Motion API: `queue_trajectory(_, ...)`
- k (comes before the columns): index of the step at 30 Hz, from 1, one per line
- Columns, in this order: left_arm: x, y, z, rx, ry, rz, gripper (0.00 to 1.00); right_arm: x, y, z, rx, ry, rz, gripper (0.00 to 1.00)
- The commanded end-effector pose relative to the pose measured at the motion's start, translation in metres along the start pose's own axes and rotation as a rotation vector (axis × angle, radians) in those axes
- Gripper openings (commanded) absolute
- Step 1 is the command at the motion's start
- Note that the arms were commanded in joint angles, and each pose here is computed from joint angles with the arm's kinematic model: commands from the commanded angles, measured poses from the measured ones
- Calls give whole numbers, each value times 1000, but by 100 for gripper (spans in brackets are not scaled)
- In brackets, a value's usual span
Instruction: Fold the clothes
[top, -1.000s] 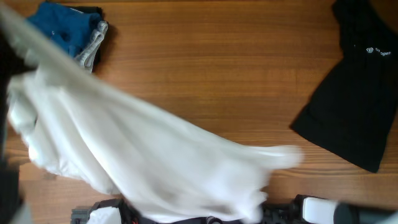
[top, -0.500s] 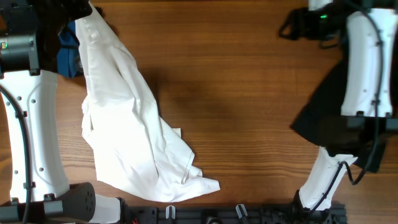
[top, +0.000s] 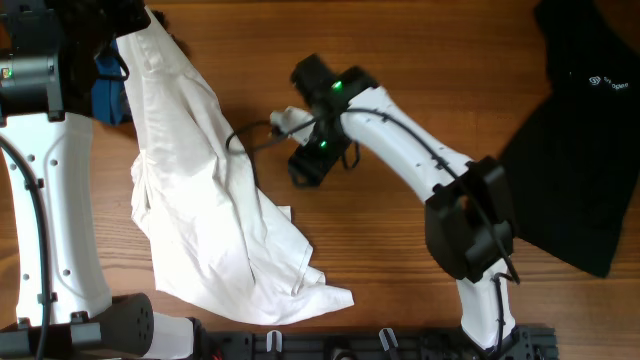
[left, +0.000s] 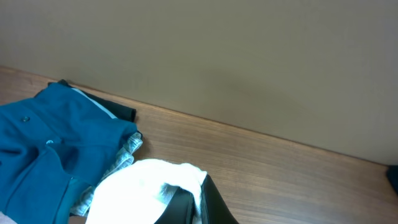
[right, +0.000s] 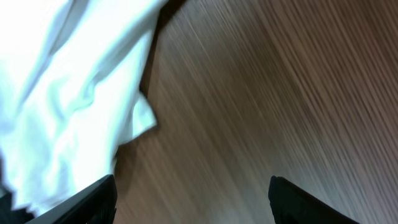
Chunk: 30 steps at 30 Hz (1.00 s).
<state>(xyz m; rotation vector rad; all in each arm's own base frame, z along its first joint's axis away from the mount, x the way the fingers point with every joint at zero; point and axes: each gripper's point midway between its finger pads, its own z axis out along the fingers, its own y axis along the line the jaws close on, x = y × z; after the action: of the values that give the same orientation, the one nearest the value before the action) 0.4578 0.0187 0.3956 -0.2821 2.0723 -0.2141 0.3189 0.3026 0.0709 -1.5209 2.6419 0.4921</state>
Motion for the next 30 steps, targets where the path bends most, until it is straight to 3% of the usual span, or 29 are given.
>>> queue_trajectory(1, -6, -8, -7, 30, -20, 25, 4, 9, -2, 25, 43, 39, -49, 78)
queue_trajectory(6, -6, -8, -7, 31, -20, 24, 4, 16, 2, 56, -1, 0, -60, 80)
queue_trajectory(10, -5, -12, -8, 54, -14, 17, 4, 41, 14, 76, -32, 66, -58, 80)
queue_trajectory(17, 2, -11, -8, 49, 16, 14, 4, 51, 42, 70, -30, 163, -188, 65)
queue_trajectory(21, 2, -11, -8, 49, 16, 14, 4, 60, 52, 45, -55, 190, -340, 76)
queue_trajectory(26, 2, -11, -8, 49, 16, 14, 4, 32, 77, 21, -128, 23, -446, 84)
queue_trajectory(30, 3, -11, -8, 48, 18, 13, 4, 26, 82, 25, -109, 8, -509, 78)
